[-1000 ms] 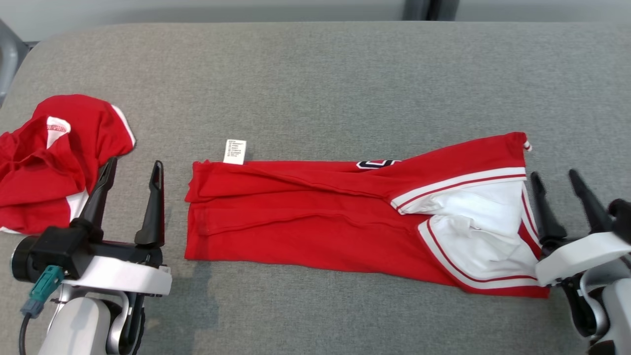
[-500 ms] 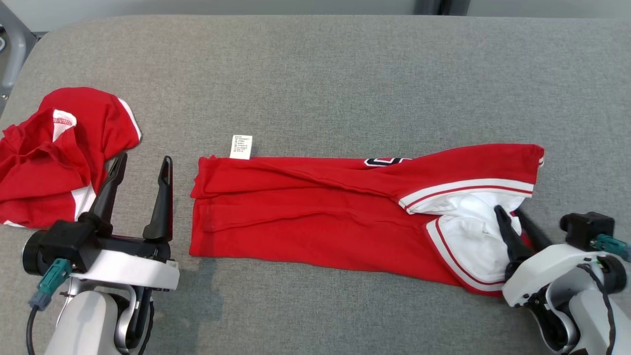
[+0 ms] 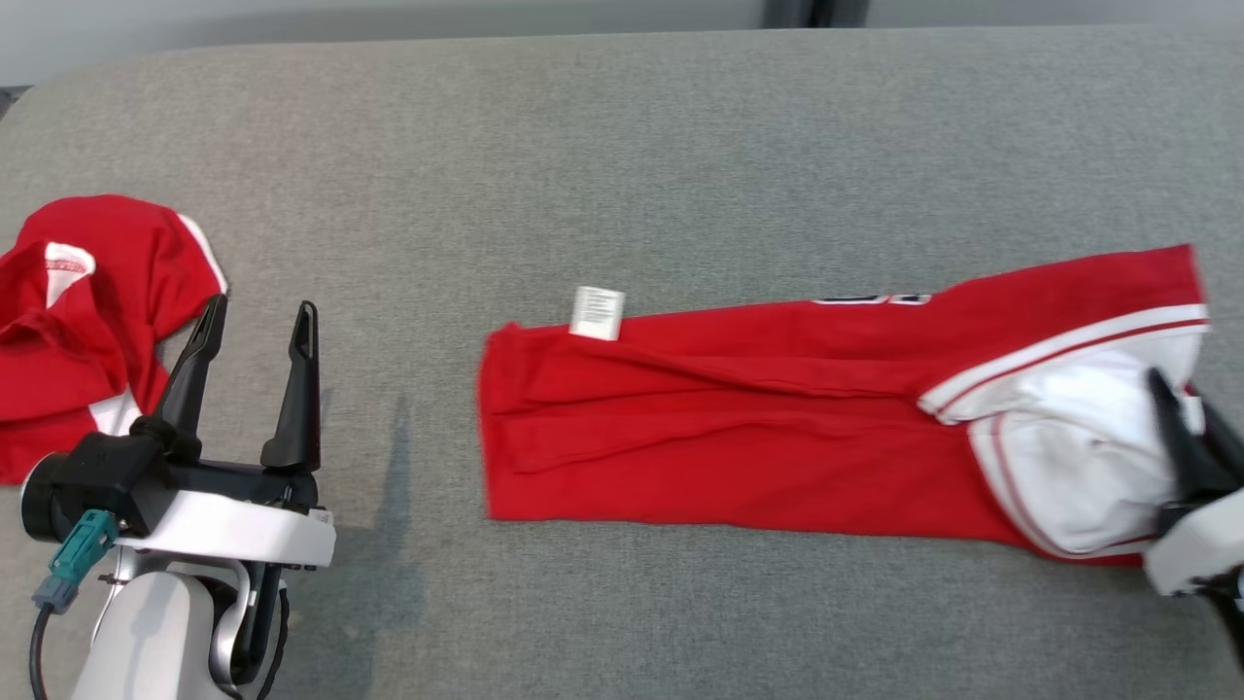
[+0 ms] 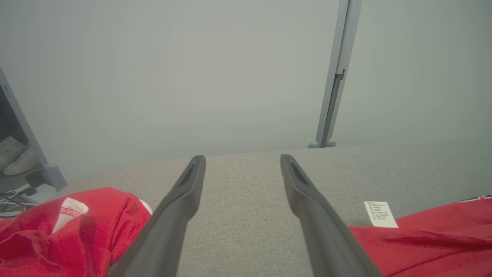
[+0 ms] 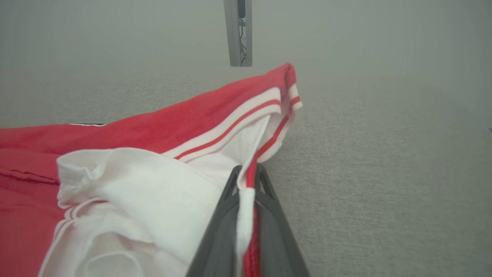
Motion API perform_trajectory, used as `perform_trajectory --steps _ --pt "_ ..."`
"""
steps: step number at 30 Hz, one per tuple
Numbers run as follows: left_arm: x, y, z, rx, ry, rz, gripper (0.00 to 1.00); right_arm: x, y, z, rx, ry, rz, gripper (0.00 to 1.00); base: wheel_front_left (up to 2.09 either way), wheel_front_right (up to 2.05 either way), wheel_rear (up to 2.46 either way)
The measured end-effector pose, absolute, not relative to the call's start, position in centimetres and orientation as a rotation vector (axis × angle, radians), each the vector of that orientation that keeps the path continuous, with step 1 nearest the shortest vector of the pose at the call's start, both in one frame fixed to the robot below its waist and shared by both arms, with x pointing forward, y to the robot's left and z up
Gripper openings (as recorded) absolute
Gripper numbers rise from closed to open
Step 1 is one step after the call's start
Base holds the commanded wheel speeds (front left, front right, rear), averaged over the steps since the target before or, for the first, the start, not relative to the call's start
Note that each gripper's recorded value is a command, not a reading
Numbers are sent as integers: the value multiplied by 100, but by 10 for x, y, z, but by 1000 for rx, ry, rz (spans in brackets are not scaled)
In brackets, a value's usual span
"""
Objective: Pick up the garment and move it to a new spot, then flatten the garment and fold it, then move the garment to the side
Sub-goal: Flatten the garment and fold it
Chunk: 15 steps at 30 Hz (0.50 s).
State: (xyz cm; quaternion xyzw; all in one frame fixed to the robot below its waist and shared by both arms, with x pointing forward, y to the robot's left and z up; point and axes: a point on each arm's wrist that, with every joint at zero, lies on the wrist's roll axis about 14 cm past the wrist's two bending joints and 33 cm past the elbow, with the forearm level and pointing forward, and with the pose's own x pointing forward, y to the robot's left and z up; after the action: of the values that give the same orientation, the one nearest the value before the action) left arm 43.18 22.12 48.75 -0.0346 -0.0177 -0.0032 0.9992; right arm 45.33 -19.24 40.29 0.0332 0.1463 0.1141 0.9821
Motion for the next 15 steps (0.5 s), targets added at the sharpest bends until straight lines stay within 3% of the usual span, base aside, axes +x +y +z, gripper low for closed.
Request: perform_trajectory --steps 6,15 --pt "438 209 487 -76 -39 -42 100 443 -256 415 6 274 92 0 0 0 0" --pt "444 199 488 -74 -45 -76 100 443 -240 424 51 262 115 0 0 0 0"
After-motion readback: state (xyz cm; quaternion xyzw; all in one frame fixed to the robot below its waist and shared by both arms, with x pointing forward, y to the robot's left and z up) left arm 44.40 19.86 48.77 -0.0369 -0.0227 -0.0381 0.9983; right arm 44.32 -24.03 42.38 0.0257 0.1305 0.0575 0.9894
